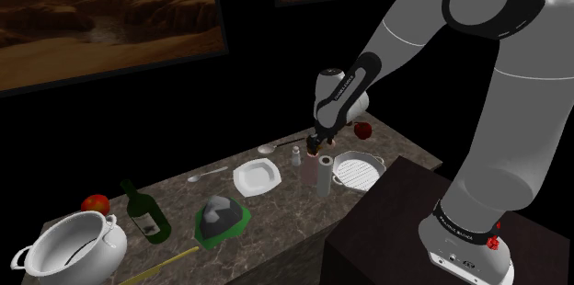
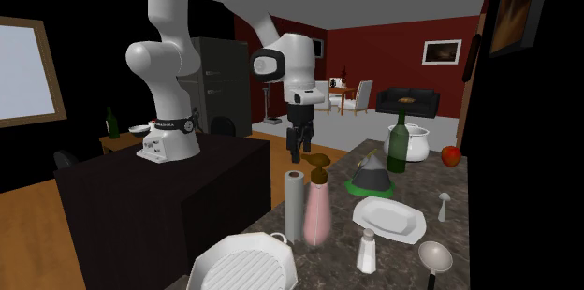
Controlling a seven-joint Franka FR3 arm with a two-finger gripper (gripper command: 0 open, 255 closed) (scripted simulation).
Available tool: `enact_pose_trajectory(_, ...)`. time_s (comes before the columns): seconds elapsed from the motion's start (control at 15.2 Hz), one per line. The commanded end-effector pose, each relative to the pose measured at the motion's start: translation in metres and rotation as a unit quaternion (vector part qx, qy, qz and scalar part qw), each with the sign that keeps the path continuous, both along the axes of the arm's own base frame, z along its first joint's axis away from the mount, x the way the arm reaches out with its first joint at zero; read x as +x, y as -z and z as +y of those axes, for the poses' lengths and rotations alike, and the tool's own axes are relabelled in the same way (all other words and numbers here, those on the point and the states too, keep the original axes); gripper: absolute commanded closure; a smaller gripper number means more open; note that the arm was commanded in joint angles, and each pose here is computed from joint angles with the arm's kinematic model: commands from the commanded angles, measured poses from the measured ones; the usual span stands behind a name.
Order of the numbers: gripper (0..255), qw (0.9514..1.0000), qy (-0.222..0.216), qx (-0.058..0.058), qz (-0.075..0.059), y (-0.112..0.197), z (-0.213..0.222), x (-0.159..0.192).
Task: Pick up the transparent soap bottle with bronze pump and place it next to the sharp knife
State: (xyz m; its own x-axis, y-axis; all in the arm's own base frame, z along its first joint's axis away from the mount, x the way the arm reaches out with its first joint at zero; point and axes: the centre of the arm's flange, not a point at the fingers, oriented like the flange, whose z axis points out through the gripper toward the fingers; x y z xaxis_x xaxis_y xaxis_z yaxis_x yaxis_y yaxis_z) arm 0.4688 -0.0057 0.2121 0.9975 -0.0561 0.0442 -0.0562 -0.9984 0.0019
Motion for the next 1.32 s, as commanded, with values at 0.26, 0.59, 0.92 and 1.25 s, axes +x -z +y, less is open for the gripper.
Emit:
enact_pose_trajectory(0.26,255,1.0000,0.000,0.000,0.000,0.000,0.000,0.000)
enact_pose_trajectory(0.59,255,1.0000,0.000,0.000,0.000,0.000,0.000,0.000)
enact_pose_trajectory(0.92,255,1.0000,0.000,0.000,0.000,-0.026,0.000,0.000)
enact_pose_trajectory(1.25,255,1.0000,0.000,0.000,0.000,-0.053,0.000,0.000)
